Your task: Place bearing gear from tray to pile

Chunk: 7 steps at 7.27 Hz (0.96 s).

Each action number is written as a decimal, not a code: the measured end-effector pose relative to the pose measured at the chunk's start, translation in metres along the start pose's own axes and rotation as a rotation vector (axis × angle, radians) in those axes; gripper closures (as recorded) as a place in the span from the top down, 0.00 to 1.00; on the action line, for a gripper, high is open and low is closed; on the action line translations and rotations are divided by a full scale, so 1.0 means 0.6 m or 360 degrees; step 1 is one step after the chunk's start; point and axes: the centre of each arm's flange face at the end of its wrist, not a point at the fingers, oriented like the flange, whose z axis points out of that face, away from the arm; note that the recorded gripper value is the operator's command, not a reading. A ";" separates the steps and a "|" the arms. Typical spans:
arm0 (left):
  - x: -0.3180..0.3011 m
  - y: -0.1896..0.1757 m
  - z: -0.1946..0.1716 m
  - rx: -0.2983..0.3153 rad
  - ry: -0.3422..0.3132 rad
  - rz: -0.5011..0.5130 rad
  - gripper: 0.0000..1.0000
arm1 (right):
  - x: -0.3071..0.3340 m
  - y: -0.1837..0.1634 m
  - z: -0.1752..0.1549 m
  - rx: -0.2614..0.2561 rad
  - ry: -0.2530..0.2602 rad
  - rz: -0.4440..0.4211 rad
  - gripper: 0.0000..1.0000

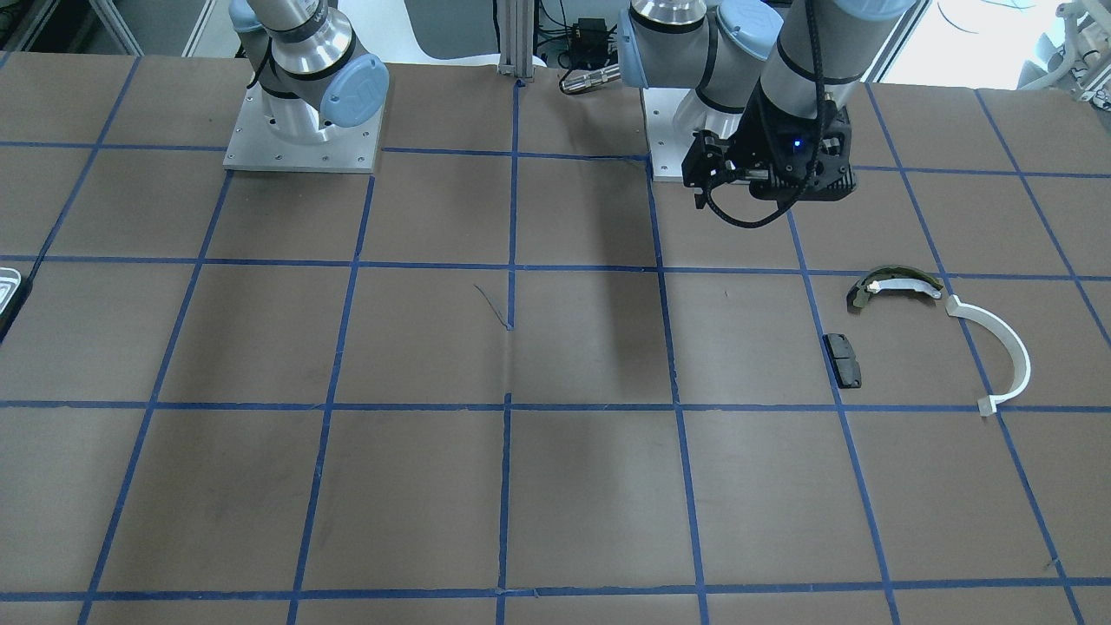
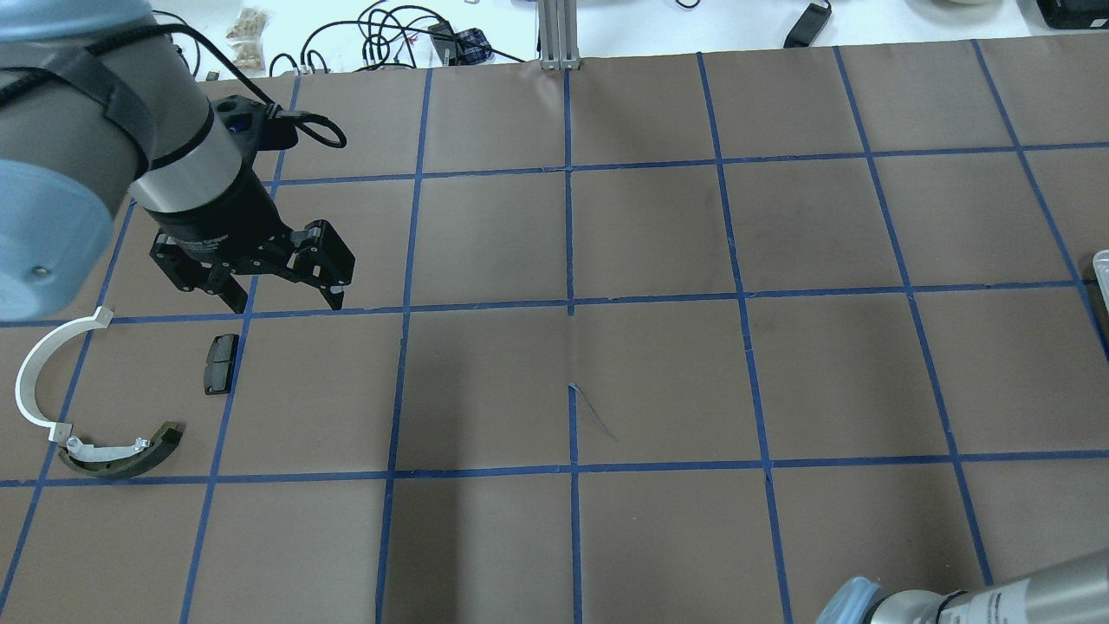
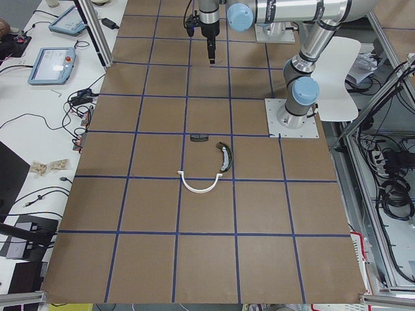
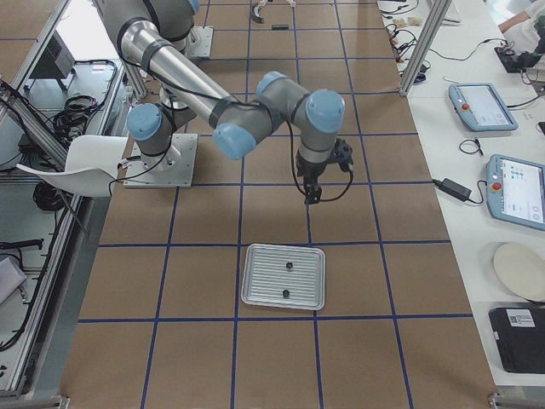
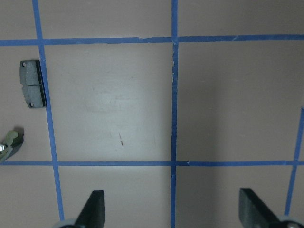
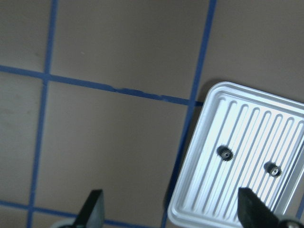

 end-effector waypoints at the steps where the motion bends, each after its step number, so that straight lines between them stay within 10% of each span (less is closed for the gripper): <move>1: 0.001 -0.003 -0.024 -0.0015 0.0016 0.0003 1.00 | 0.083 0.029 0.071 0.0009 0.0014 -0.0051 1.00; 7: -0.002 -0.015 -0.015 -0.0047 -0.0007 0.0017 1.00 | 0.136 0.077 0.286 0.0023 0.0022 -0.0051 1.00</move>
